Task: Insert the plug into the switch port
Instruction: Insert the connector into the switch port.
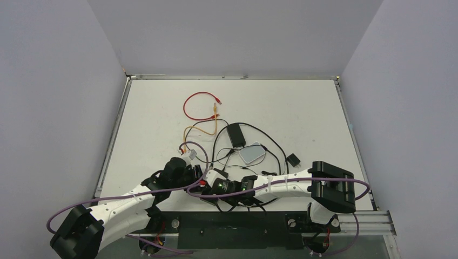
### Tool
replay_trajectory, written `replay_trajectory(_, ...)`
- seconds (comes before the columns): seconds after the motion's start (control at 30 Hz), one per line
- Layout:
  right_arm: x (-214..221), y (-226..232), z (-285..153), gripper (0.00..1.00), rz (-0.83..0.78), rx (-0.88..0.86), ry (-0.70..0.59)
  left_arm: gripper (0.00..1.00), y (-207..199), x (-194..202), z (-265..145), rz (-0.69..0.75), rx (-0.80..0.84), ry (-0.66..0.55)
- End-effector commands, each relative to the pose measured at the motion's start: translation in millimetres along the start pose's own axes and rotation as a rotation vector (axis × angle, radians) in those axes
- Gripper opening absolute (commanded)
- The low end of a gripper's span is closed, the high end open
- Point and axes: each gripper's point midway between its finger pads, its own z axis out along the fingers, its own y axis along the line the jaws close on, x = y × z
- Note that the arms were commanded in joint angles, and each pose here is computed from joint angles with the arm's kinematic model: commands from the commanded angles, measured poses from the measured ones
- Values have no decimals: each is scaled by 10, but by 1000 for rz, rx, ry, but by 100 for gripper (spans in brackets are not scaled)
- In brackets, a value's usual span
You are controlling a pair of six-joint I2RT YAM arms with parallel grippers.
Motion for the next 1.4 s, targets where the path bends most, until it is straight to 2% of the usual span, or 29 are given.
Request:
replay_trajectory(0.0, -235, -72, 2, 0, 41, 37, -59, 39, -174, -106, -7, 37, 75, -34)
replay_trajectory(0.53, -316, 110, 24, 0, 13, -15, -68, 39, -171, -99, 25, 38, 74, -25)
replay_trajectory(1.1, -498, -66, -191, 0, 59, 57, -163, 39, -138, -73, 53, 44, 66, -11)
replay_trajectory(1.37, -508, 15, -81, 0, 65, 30, -166, 39, -165, -61, 45, 43, 82, -7)
